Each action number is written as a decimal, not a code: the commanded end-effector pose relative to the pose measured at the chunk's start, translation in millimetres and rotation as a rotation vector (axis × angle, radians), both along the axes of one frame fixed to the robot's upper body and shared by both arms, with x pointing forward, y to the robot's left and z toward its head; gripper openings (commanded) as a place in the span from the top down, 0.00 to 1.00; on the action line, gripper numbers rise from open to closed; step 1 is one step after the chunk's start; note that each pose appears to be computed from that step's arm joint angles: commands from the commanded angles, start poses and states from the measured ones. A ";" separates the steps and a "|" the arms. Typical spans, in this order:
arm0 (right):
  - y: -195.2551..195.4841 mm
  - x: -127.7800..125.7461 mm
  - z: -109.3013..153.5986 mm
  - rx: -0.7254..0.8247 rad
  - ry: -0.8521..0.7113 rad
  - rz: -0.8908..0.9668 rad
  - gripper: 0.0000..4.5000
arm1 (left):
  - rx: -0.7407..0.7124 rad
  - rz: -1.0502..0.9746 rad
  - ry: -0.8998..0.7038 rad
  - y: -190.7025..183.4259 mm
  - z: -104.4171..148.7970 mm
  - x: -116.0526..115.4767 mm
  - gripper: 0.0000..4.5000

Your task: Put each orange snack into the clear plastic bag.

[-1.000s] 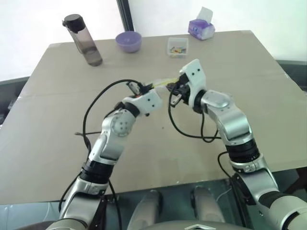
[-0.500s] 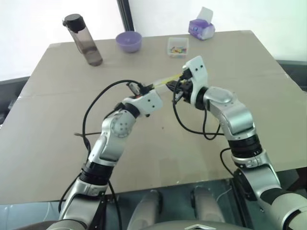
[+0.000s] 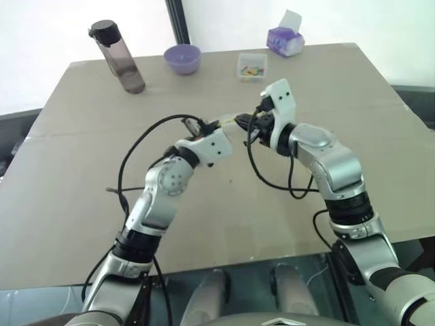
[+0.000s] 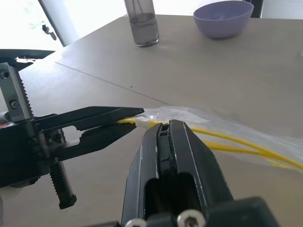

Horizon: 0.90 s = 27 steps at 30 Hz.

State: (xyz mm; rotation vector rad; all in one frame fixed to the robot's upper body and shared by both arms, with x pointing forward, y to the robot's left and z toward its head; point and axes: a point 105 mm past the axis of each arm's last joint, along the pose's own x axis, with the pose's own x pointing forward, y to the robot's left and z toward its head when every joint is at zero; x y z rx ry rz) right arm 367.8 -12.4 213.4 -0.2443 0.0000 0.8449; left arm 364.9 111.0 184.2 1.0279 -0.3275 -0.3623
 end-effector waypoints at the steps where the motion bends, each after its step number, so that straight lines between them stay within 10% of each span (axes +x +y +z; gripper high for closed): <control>1: -4.0 6.5 9.4 0.018 -0.014 -0.040 0.99 | -0.011 -0.016 -0.047 -2.0 12.8 -2.9 1.00; 27: 3.2 -9.2 10.7 0.090 0.018 0.064 0.99 | -0.004 -0.015 -0.049 -2.3 15.1 -0.2 1.00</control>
